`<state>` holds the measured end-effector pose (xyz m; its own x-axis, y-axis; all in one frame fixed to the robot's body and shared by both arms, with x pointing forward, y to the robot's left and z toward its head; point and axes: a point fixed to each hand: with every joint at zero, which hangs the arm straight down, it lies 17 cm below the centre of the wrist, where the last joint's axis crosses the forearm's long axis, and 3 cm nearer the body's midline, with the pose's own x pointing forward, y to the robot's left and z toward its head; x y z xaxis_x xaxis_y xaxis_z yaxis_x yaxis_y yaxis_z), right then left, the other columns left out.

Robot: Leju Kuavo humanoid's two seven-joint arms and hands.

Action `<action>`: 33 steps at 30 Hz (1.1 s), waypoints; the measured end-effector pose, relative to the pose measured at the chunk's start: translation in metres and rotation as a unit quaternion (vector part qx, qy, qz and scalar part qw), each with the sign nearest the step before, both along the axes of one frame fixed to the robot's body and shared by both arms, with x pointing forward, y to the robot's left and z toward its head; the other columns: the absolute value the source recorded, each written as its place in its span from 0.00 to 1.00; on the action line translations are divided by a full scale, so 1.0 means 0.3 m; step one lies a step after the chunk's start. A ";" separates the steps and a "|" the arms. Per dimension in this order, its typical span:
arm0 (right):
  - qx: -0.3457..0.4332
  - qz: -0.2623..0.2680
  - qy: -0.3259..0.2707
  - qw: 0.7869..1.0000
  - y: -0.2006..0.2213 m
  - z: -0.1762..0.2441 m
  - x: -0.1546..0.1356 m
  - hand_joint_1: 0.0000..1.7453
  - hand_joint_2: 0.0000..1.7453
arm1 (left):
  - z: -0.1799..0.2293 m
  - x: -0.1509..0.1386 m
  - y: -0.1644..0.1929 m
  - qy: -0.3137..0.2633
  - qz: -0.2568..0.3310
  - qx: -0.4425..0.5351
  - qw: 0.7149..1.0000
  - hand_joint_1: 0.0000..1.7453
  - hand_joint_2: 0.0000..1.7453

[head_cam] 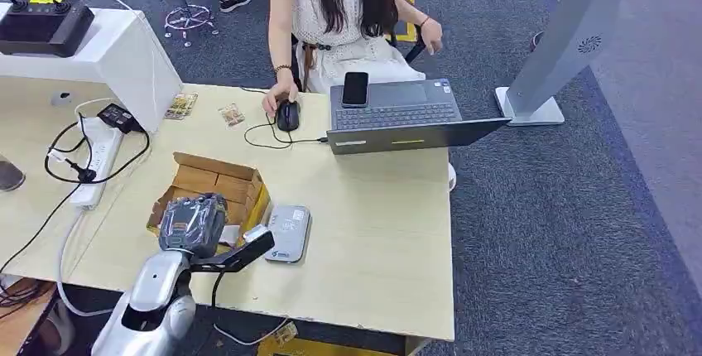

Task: Pass the card to the sensor for recognition and then transmit it.

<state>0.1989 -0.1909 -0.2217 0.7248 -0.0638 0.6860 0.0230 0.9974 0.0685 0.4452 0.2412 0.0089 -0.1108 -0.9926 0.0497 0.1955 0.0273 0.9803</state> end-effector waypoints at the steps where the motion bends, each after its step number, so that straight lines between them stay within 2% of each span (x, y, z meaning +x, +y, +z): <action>1: 0.000 0.001 0.000 1.000 0.000 0.000 0.000 0.00 0.00 | 0.026 0.016 -0.008 -0.011 -0.001 -0.003 1.000 1.00 1.00; 10: -0.002 0.007 -0.005 1.000 0.005 0.004 0.004 0.00 0.00 | 0.371 0.214 -0.046 -0.132 0.007 -0.008 0.991 1.00 1.00; 18: 0.001 0.013 -0.010 1.000 0.017 0.011 0.017 0.00 0.00 | 0.697 0.406 0.000 -0.217 0.033 0.029 0.975 1.00 1.00; 23: 0.001 0.014 -0.010 1.000 0.020 0.012 0.021 0.00 0.00 | 0.788 0.496 0.054 -0.225 0.054 0.052 0.971 1.00 1.00; 27: 0.003 0.015 -0.007 1.000 0.023 0.010 0.016 0.00 0.00 | 0.793 0.528 0.090 -0.219 0.065 0.062 0.972 1.00 1.00; 28: 0.003 0.015 -0.007 1.000 0.024 0.009 0.015 0.00 0.00 | 0.788 0.531 0.096 -0.216 0.066 0.064 0.972 0.00 1.00; 33: 0.004 0.015 -0.004 1.000 0.027 0.007 0.011 0.00 0.00 | 0.741 0.538 0.129 -0.197 0.075 0.067 0.975 0.00 1.00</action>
